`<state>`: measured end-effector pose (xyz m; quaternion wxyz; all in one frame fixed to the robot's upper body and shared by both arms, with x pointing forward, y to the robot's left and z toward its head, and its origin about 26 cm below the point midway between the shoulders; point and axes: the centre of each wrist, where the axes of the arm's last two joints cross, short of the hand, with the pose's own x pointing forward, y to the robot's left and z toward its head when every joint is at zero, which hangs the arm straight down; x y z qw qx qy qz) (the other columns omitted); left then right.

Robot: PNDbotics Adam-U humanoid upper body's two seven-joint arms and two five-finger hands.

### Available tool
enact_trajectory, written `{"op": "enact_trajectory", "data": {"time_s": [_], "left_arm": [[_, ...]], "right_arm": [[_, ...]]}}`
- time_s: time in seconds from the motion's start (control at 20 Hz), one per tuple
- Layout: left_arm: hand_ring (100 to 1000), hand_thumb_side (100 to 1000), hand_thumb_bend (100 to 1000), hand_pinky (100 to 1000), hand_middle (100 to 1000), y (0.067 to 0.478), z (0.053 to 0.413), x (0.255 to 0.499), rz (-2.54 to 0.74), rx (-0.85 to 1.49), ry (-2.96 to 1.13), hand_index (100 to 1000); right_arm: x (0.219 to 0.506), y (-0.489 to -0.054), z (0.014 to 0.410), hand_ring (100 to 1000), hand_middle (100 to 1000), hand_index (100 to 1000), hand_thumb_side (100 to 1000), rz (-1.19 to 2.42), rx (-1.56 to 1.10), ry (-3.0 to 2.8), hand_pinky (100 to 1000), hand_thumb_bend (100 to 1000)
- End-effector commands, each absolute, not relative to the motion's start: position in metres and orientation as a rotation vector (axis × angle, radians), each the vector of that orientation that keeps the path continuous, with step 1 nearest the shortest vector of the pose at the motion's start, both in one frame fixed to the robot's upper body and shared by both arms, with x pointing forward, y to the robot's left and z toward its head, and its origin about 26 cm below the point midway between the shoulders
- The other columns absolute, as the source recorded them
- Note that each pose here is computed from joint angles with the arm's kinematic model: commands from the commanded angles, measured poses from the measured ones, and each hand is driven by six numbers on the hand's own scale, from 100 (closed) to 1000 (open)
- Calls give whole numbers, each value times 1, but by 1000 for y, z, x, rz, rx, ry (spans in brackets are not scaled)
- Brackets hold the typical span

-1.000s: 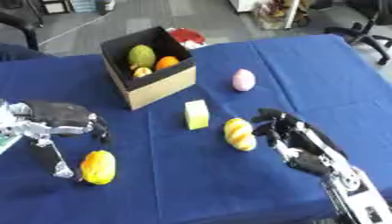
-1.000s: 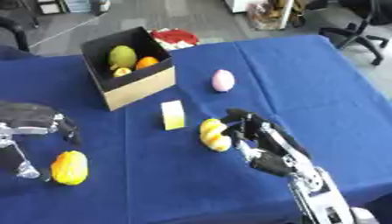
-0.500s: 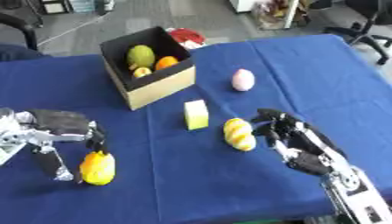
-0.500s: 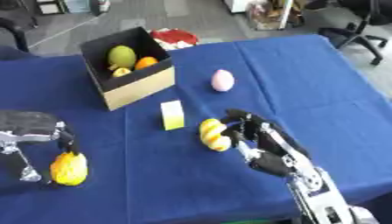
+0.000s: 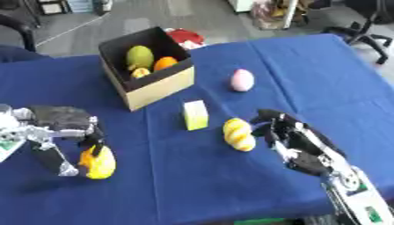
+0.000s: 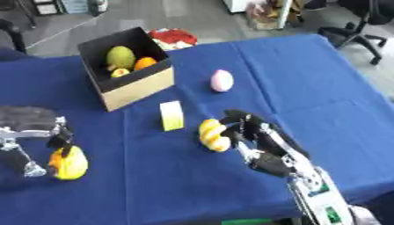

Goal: Pick up objects on the table and place them in the box.

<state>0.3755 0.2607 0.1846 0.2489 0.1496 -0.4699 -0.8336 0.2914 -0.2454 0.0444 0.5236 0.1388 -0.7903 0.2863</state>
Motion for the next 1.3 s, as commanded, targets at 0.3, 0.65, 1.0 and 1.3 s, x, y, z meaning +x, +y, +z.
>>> {"op": "enact_trajectory", "data": {"time_s": [0.3, 0.65, 1.0, 1.3], "left_arm": [[476, 100, 408, 660, 426, 249, 256, 397, -2278, 650, -1407, 598], [654, 152, 583, 760, 628, 253, 194, 405, -2538, 452, -972, 790], [661, 153, 547, 762, 650, 266, 145, 403, -2575, 301, -868, 812], [628, 101, 461, 740, 614, 259, 138, 403, -2521, 214, -961, 782]], "right_arm": [[291, -247, 48, 722, 775, 913, 332, 699, 330, -1898, 796, 100], [292, -247, 48, 722, 775, 914, 333, 706, 331, -1897, 796, 100], [292, -246, 48, 722, 775, 914, 330, 709, 336, -1897, 797, 100], [292, -247, 48, 722, 776, 915, 327, 708, 336, -1896, 798, 100]]}}
